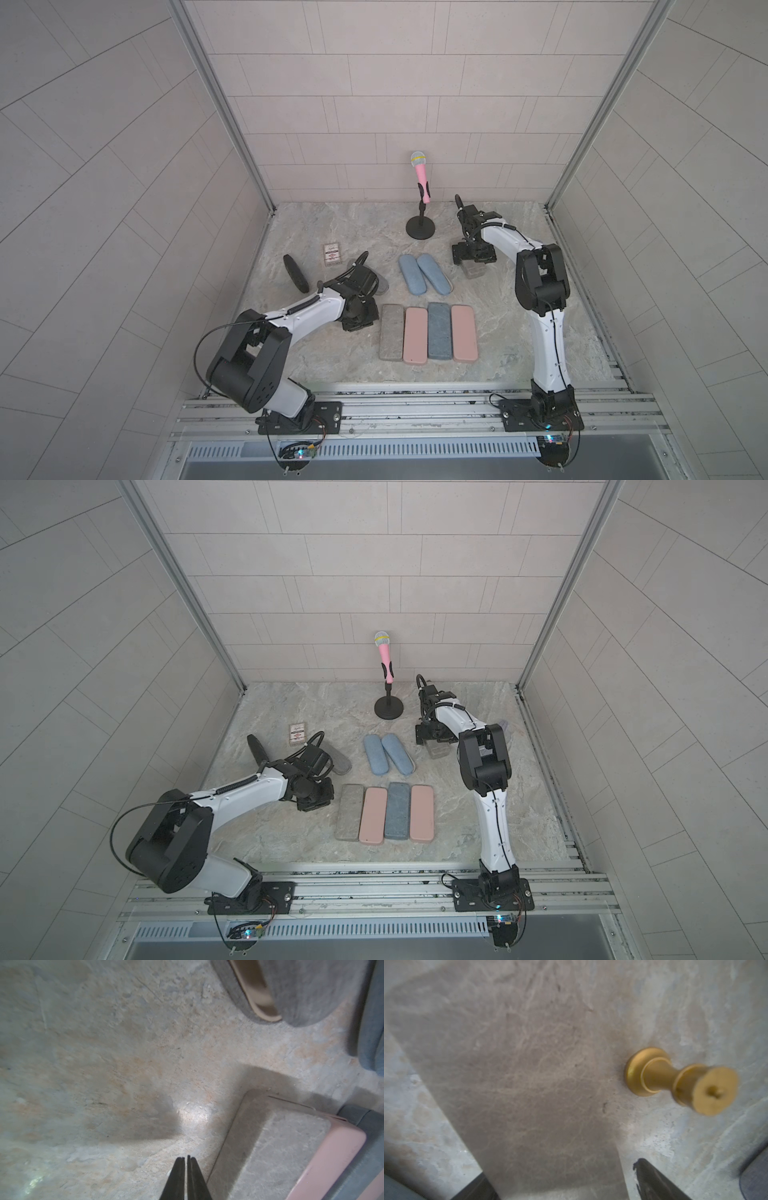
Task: Close the glasses case
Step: Pick up the glasses case at the center of the board.
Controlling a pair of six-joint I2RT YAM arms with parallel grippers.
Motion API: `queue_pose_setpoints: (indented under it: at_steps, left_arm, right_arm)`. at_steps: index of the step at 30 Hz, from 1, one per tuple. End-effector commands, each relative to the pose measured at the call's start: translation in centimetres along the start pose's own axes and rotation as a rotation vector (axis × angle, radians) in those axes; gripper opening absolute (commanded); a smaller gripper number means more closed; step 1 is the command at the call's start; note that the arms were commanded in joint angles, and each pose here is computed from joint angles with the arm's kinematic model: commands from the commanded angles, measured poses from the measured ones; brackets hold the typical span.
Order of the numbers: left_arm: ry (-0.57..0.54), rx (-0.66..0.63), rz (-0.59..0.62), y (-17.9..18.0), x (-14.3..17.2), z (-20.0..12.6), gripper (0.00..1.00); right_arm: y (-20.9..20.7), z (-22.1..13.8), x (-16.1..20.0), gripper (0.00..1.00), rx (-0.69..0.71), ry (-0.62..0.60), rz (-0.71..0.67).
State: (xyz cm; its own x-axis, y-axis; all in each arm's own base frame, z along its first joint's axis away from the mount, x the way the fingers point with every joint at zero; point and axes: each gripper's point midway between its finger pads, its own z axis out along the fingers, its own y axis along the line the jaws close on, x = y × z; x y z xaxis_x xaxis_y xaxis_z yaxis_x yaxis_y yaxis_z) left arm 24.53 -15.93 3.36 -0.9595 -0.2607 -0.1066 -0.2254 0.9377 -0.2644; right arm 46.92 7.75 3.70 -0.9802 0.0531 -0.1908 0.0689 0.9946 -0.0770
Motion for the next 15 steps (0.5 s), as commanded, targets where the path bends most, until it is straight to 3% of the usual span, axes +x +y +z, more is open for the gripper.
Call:
queue_pose_setpoints:
  at_steps: [1,9,15]
  left_arm:
    - [-0.003,-0.005,0.010,-0.2,-0.4,-0.3,0.11]
    - [-0.008,0.007,0.004,-0.1,-0.2,-0.3,0.11]
    - [-0.026,0.023,0.006,-0.2,-0.2,-0.9,0.11]
  right_arm:
    - [0.4,1.2,1.4,0.92,-0.015,0.054,-0.022]
    - [1.8,0.7,3.6,0.68,-0.053,0.070,-0.040]
    - [2.0,-2.4,5.9,0.61,-0.005,0.019,-0.032]
